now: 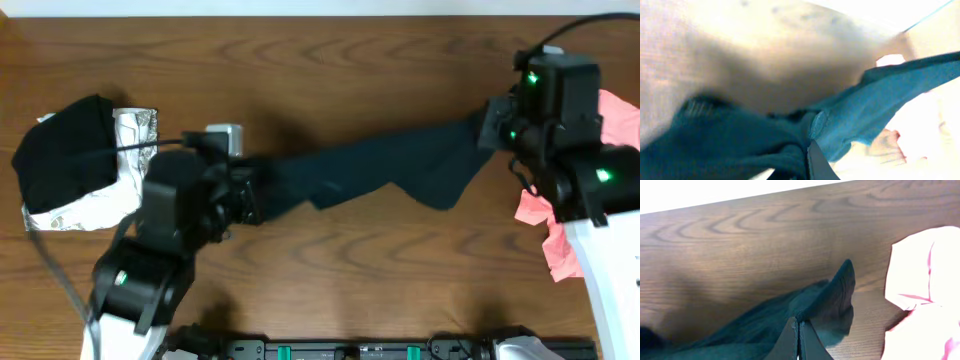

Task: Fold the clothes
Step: 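Lift and stretch the black shirt between both grippers, then lay it flat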

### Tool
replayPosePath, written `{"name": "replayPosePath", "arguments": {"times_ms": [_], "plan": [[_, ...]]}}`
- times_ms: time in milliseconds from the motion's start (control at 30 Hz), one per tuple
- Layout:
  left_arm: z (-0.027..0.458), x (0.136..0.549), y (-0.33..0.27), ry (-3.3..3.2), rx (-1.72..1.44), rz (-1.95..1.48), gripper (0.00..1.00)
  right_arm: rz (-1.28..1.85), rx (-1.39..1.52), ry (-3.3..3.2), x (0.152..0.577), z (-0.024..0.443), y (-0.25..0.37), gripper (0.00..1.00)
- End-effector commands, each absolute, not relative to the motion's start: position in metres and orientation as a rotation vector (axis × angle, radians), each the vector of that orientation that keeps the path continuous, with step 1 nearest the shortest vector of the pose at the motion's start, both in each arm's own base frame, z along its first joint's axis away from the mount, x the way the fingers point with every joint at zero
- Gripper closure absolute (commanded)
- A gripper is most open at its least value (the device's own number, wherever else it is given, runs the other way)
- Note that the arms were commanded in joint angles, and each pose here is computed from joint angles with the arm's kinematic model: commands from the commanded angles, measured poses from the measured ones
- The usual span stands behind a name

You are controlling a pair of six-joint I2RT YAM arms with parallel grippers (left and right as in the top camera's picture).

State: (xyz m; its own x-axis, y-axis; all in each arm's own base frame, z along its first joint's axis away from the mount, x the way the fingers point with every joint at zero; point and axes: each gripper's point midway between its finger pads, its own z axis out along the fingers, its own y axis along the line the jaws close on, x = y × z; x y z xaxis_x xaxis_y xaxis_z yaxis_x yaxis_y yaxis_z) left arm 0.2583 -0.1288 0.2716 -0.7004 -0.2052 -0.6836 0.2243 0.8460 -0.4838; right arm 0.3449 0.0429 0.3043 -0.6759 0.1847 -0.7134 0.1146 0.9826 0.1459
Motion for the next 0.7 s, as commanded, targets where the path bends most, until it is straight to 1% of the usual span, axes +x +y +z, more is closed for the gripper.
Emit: {"name": "replayPosePath", "arguments": {"times_ms": [0,167,300,367,500,667], "plan": [[0.3,0.245,-0.125,2.143,0.014,-0.739,0.94,0.101,0.212,2.242,0.329,0.33,0.034,0.99],[0.325,0.227,-0.122,2.047,0.014,-0.788,0.94,0.103,0.225,2.147,0.309,0.357,0.027,0.99],[0.332,0.232,-0.123,2.015,0.018,-0.789,0.94,0.07,0.244,2.145,0.311,0.357,0.021,0.99],[0.326,0.241,-0.126,2.038,0.013,-0.786,0.94,0.059,0.25,2.171,0.317,0.348,0.02,0.99],[0.297,0.268,-0.134,2.145,-0.008,-0.769,0.94,0.028,0.266,2.248,0.341,0.322,0.019,0.99],[0.253,0.323,-0.151,2.244,-0.017,-0.745,0.94,-0.025,0.26,2.339,0.386,0.277,0.016,0.99]]}}
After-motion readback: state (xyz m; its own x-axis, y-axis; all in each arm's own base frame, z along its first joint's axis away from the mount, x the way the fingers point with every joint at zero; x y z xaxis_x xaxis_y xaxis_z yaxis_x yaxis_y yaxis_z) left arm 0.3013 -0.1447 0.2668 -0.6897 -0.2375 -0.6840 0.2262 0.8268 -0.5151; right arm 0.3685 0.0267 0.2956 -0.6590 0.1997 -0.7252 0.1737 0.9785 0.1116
